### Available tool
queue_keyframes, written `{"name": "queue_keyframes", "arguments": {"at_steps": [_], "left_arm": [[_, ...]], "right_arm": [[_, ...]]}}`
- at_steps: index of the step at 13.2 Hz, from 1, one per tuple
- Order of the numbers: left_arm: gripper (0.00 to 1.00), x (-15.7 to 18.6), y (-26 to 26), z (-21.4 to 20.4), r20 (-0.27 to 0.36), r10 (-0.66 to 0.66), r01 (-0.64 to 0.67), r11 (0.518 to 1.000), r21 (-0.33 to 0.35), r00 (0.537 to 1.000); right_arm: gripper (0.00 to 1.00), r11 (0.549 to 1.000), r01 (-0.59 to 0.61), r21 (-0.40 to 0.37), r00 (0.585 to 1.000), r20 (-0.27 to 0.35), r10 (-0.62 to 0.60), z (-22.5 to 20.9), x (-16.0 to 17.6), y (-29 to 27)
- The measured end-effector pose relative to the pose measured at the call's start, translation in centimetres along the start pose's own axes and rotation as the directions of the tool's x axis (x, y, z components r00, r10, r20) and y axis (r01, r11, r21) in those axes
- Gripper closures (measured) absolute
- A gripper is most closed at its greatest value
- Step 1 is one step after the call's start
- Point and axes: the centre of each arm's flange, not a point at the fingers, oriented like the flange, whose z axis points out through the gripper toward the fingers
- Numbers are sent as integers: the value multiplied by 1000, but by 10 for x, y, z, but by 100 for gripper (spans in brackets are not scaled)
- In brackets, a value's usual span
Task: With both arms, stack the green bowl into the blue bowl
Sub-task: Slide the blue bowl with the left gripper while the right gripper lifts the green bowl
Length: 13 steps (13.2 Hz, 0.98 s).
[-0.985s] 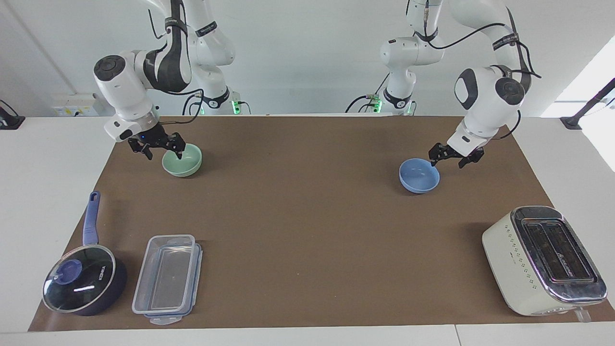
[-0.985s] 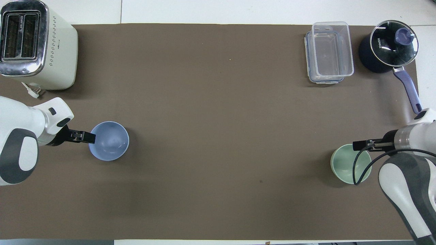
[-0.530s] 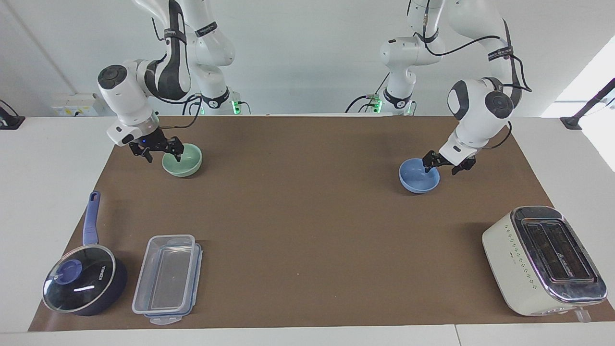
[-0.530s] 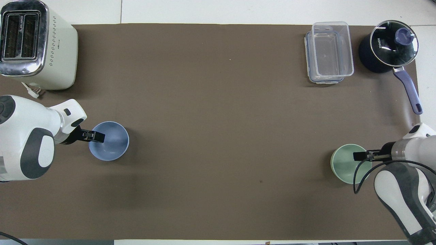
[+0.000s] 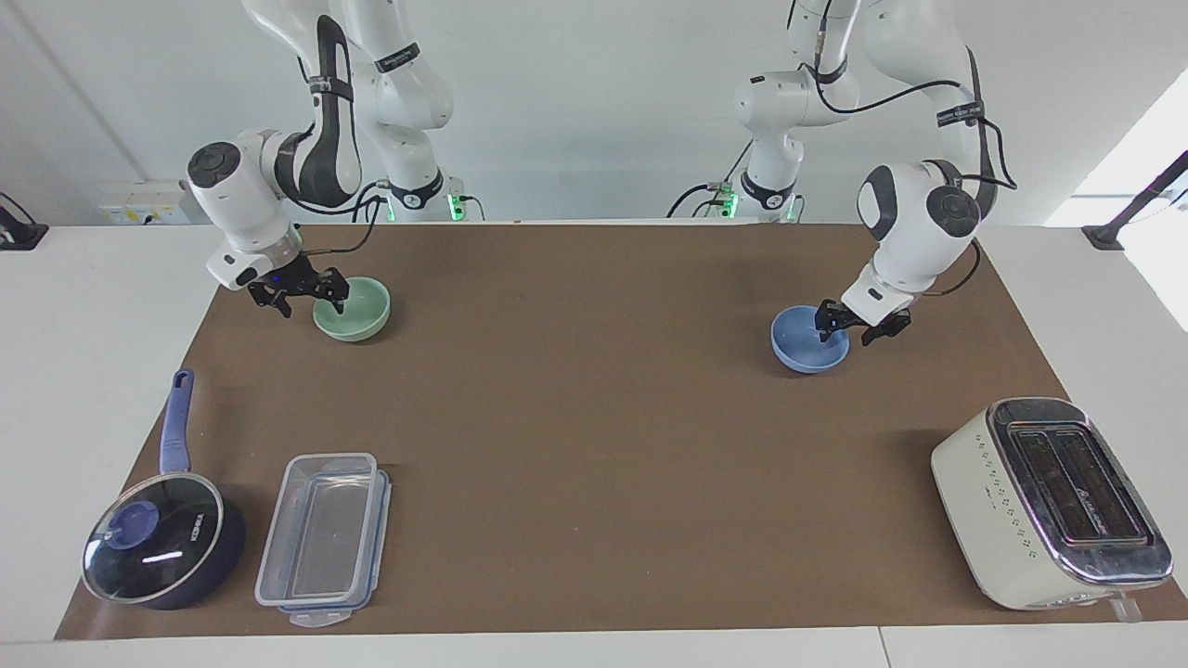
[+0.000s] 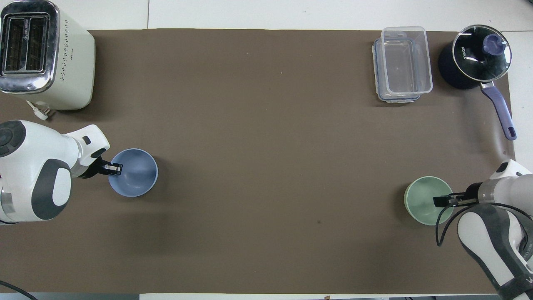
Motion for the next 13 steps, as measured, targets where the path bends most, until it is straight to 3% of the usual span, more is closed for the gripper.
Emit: {"name": "queue_keyframes", "arguments": {"at_steps": [1,2,5,7,10,13], "left_arm": [[93,1,0,-1,-3,0,0,1000,0,1000],[96,3,0,-5,-4,0,0,1000,0,1000],[96,22,14,-43,14,-47,48,996,-71,999],[96,46,59,-86,28,-115,117,988,-98,993],[96,65,190,-105,27,-195,197,974,-111,980],[96,45,305,-76,0,-195,194,975,-111,981]], "right_arm": [[30,1000,8,0,1000,0,-8,0,-1,1],[41,1000,9,1,1000,1,-9,0,-2,3],[76,1000,10,1,1000,0,-10,0,-2,4],[95,1000,9,-1,1000,-8,-9,-5,-1,3],[95,1000,10,-15,999,-41,-10,-20,5,6],[95,999,25,-33,996,-80,-28,-47,22,4]]}}
